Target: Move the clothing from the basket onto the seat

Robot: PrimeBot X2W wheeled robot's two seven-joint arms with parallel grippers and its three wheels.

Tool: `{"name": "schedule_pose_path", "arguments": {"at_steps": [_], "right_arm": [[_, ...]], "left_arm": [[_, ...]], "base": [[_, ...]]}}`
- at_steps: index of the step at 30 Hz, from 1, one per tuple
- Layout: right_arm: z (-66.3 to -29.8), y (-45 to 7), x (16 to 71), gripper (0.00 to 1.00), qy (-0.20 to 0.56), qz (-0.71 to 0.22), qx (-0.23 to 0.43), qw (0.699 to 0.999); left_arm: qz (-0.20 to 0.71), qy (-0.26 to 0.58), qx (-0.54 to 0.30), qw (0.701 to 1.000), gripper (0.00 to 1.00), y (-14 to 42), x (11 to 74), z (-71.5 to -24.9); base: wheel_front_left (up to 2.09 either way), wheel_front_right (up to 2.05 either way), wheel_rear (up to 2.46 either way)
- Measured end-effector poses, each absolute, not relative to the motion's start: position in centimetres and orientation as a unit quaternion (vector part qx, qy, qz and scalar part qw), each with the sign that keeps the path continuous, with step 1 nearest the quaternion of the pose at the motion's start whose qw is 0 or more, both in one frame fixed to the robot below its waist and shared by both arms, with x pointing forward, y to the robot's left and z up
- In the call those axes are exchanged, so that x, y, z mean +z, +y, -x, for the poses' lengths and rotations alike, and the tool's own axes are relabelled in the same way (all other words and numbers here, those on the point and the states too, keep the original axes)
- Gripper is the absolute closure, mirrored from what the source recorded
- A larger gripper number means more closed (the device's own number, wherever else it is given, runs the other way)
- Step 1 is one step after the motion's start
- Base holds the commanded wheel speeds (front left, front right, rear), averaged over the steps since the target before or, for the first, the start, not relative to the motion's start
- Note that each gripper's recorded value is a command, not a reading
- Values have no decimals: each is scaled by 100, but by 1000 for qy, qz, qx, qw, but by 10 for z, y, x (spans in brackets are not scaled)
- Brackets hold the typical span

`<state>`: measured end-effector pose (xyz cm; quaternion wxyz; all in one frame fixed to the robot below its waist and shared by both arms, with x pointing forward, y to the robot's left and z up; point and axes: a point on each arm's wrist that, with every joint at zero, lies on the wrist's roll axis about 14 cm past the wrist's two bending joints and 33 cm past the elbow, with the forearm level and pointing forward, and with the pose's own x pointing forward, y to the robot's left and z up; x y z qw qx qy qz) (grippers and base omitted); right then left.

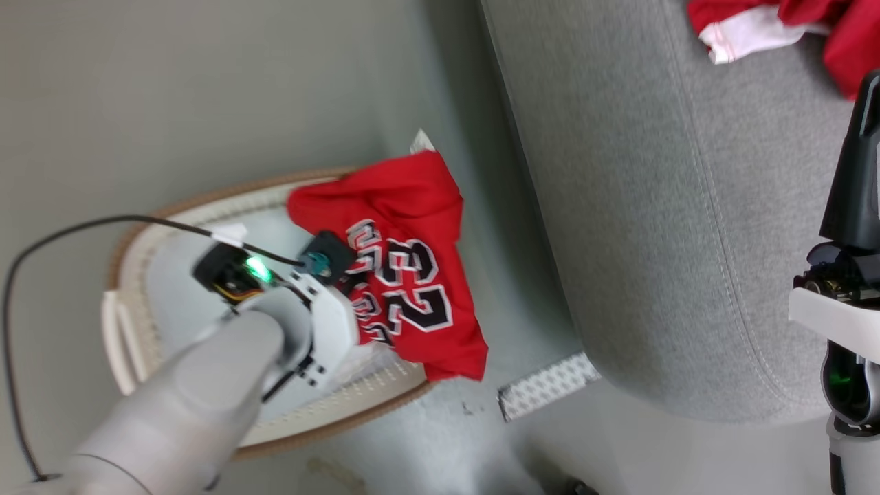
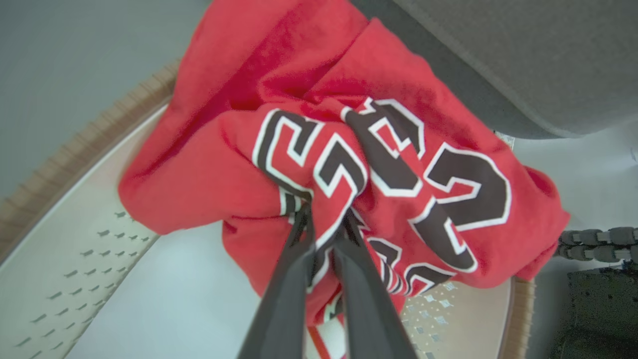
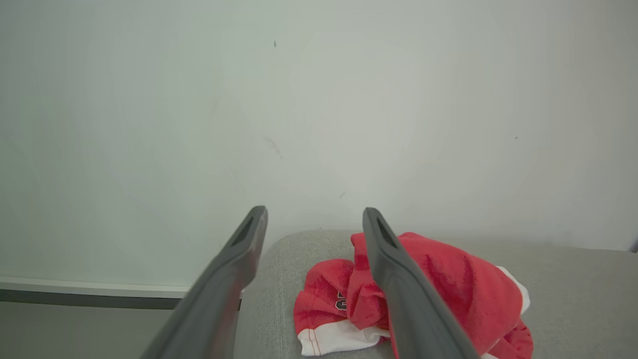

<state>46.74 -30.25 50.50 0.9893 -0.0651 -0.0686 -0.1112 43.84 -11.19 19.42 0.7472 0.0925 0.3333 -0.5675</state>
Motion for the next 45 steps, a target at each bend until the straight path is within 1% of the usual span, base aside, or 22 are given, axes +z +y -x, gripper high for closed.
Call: {"name": "schedule_pose_path", "arguments": {"at_steps": [7, 12, 23, 29, 35, 39, 45], "right_arm": [[-458, -296, 539, 0, -107, 65, -107, 986], [-444, -291, 559, 0, -126, 60, -104, 985], [-415, -273, 590, 0, -164, 29, -88, 982], [-401, -264, 602, 0, -181, 4, -72, 981], [-395, -248, 606, 0, -187, -17, -44, 981], [-393, -235, 606, 0, -187, -32, -25, 981], [-390, -215, 599, 0, -177, -52, 3, 983]], "left_arm": [[-50, 291, -555, 778, 100, -121, 261, -438], [-28, 255, -546, 797, 100, -127, 313, -434], [15, 163, -519, 839, 100, -123, 416, -420], [35, 111, -489, 864, 100, -109, 468, -418], [51, 57, -458, 885, 100, -89, 516, -420], [61, 14, -436, 898, 100, -72, 549, -422], [70, -53, -410, 908, 100, -48, 600, -419]], "base": [[0, 0, 0], [0, 0, 0], [0, 0, 0], [0, 0, 0], [0, 0, 0], [0, 0, 0], [0, 0, 0]]}}
